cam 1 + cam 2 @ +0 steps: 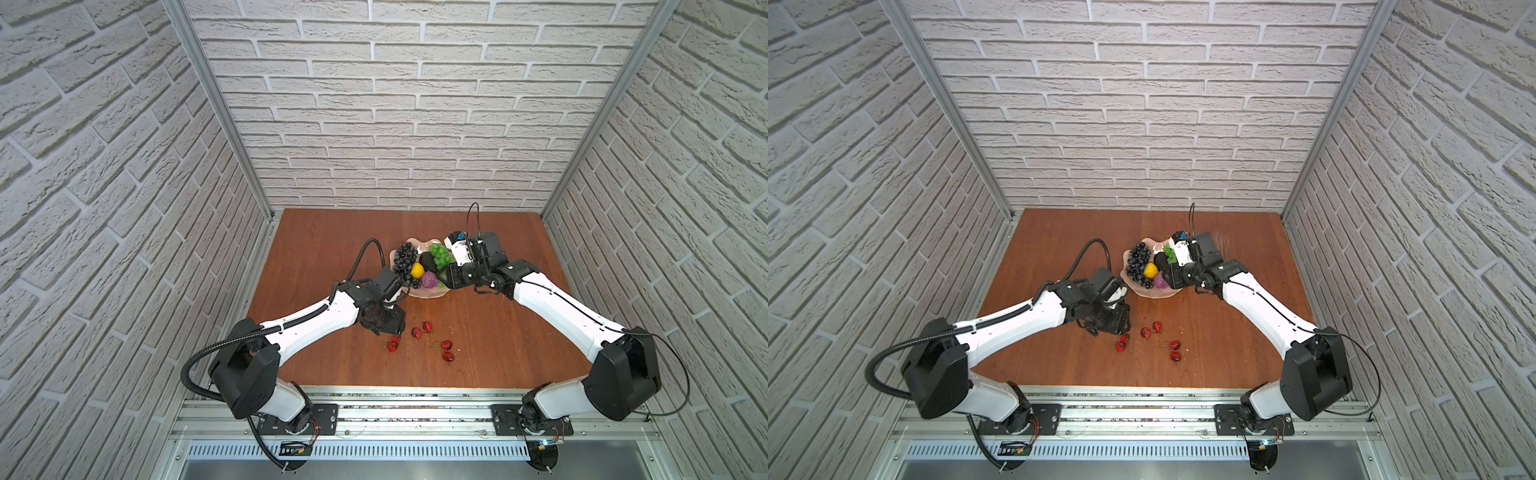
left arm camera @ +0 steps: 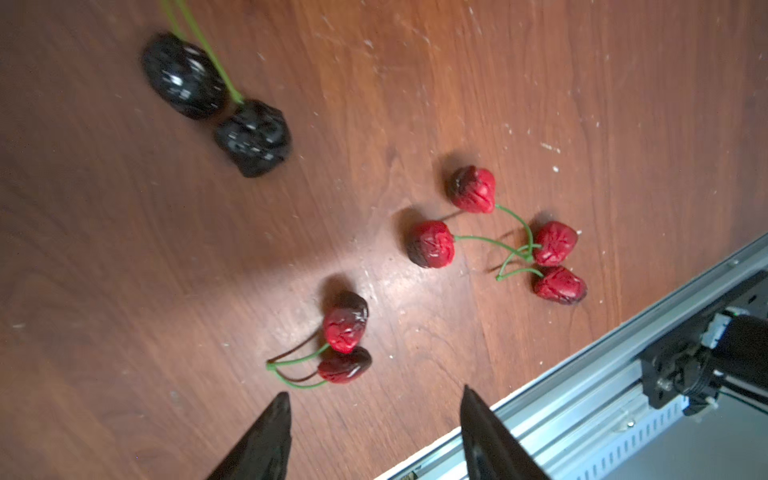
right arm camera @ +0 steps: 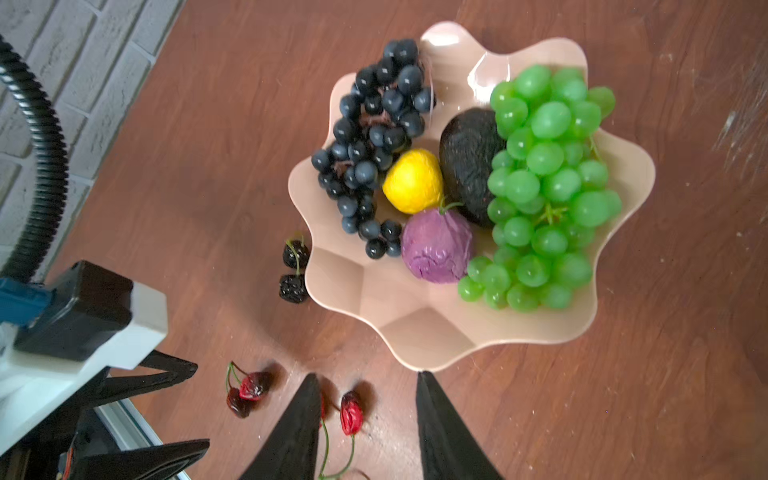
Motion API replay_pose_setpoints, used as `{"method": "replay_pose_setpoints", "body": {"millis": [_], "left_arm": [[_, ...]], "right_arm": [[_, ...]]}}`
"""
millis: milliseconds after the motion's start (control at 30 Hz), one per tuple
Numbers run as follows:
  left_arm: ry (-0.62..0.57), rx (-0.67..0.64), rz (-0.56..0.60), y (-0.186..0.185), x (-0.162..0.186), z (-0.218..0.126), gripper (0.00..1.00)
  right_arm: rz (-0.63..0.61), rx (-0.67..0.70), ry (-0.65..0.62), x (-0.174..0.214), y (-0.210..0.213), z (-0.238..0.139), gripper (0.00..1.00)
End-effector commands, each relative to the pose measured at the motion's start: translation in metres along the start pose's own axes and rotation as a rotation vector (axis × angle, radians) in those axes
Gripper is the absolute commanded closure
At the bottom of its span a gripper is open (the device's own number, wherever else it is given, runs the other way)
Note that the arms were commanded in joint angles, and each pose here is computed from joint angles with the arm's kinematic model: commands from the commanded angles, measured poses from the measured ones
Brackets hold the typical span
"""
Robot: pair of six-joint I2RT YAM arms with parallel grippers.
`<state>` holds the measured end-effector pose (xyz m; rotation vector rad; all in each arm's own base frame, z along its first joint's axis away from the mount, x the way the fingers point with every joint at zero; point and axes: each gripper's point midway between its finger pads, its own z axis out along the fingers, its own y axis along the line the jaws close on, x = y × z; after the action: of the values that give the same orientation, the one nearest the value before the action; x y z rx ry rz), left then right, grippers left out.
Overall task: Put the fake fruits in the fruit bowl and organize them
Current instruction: 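Move the left gripper down over the red cherry pairs while the right gripper withdraws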
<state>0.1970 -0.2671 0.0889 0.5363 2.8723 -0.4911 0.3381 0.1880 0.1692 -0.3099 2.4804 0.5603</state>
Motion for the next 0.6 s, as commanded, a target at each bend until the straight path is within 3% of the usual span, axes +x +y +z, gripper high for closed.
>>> {"method": "replay_pose_setpoints", "body": {"millis": [0, 167, 333, 567], "left_arm": [[0.034, -0.083, -0.026, 0.007, 0.016, 0.017, 0.39], [0.041, -0.217, -0.023, 0.019, 0.026, 0.022, 0.43], [0.020, -0.157, -0.105, 0.021, 0.029, 0.021, 0.43], [0.021, -0.081, -0.318, 0.039, 0.039, 0.022, 0.43]], "right_arm": [[0.006, 0.022, -0.061, -0.003, -0.002, -0.008, 0.60], [0.013, 0.042, -0.030, 0.013, -0.010, 0.000, 0.59], [0.011, 0.041, -0.008, 0.016, -0.011, 0.009, 0.59], [0.014, 0.021, 0.003, 0.012, -0.008, 0.018, 0.60]]}}
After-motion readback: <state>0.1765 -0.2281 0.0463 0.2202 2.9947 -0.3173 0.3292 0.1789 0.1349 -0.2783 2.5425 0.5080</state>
